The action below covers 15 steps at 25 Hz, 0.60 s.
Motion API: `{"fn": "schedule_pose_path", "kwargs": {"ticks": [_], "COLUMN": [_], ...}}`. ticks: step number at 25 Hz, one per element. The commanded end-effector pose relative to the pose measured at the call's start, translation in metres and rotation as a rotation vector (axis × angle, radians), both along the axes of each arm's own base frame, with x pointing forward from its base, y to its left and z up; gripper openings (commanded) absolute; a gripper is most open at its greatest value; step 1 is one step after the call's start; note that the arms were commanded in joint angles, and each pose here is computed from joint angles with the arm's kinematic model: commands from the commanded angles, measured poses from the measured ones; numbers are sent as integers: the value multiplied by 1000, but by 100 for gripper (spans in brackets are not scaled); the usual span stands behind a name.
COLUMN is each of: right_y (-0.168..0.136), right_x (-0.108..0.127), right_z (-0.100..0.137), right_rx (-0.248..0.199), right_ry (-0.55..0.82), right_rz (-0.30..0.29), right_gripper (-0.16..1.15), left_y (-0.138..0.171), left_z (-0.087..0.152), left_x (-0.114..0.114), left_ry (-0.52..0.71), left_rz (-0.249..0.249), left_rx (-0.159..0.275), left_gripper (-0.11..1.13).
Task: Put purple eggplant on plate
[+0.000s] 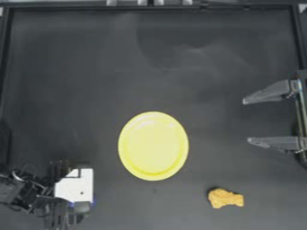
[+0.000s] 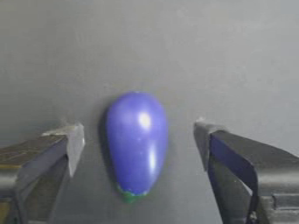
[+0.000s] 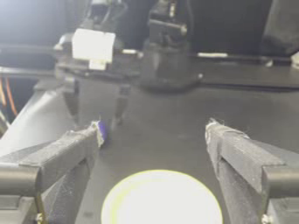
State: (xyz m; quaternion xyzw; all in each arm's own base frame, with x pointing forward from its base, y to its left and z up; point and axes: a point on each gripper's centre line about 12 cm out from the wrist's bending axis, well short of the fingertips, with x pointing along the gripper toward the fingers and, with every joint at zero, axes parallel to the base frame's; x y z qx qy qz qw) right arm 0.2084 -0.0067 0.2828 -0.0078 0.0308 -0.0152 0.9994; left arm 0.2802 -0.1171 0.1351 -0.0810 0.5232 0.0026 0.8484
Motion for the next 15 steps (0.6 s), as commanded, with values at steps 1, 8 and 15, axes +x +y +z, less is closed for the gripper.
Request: {"fn": "schedule_pose_path", "kwargs": {"ticks": [1,8,15], "right_y": [0,0,0], "right_x": [3,3,4], "right_z": [12,12,15], "right_rx": [3,3,-3], "right_ry": [-31,-32,-38], "right_rz": [-2,-2,-1], "right_gripper": [100,100,100], "left_y": [-4,-7,-9], "left_z": [2,-8,-12], "left_x": [5,12,11], "left_ry": [-5,30,65], "left_rz": [10,20,48], "left_rx": [-19,-12,-27], "left_gripper": [103,102,69]}}
